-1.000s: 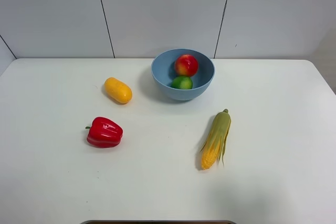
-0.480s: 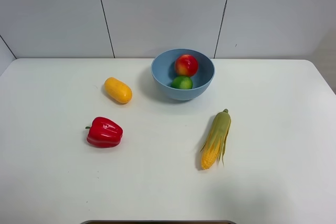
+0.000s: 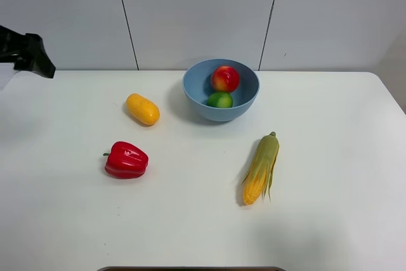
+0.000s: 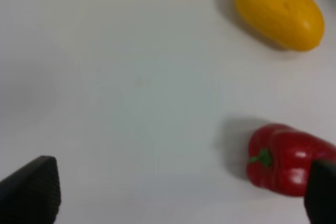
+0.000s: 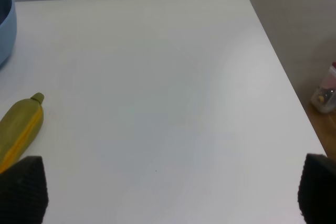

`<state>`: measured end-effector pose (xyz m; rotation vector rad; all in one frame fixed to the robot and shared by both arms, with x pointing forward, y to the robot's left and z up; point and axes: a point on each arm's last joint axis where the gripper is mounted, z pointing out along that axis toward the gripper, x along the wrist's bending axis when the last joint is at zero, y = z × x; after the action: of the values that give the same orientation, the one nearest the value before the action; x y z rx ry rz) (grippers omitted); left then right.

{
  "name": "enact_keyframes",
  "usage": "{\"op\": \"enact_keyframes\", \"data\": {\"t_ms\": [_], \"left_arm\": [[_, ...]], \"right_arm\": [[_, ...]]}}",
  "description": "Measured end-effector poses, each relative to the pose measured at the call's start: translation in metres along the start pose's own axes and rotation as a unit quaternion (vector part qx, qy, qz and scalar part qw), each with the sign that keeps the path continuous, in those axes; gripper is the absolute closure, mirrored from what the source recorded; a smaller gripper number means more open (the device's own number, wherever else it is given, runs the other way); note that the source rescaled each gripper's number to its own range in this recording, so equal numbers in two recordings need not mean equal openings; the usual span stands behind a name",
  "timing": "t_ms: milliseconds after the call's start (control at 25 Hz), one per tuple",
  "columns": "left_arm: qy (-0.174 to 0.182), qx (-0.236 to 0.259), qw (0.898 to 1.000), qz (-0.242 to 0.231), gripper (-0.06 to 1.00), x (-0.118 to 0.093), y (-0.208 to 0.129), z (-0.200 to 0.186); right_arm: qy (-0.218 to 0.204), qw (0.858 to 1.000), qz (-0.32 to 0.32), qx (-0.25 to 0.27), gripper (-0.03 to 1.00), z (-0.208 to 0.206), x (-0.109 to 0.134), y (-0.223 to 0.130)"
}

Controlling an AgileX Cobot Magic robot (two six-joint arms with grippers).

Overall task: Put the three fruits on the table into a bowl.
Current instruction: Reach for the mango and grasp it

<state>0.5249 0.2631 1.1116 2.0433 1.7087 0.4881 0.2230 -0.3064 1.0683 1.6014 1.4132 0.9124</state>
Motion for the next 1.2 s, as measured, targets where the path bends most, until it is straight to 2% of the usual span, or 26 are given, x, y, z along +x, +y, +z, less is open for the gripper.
{"op": "enact_keyframes", "data": {"t_ms": [280,560,960,1200], "left_arm": [[-0.044,0.018,0.999,-0.021,0.22,-0.012,0.038,0.057],[-0.083,0.039,0.994,-0.063,0.23,-0.020,0.051,0.107],[-0.092,0.048,0.990,-0.092,0.23,-0.053,0.049,0.161],[-0.080,0.059,0.988,-0.119,0.23,-0.069,0.043,0.185]], "right_arm": [[0.000,1.000,0.000,0.000,0.10,0.000,0.000,0.000],[0.000,1.000,0.000,0.000,0.10,0.000,0.000,0.000],[0.000,1.000,0.000,0.000,0.10,0.000,0.000,0.000],[0.000,1.000,0.000,0.000,0.10,0.000,0.000,0.000]]}}
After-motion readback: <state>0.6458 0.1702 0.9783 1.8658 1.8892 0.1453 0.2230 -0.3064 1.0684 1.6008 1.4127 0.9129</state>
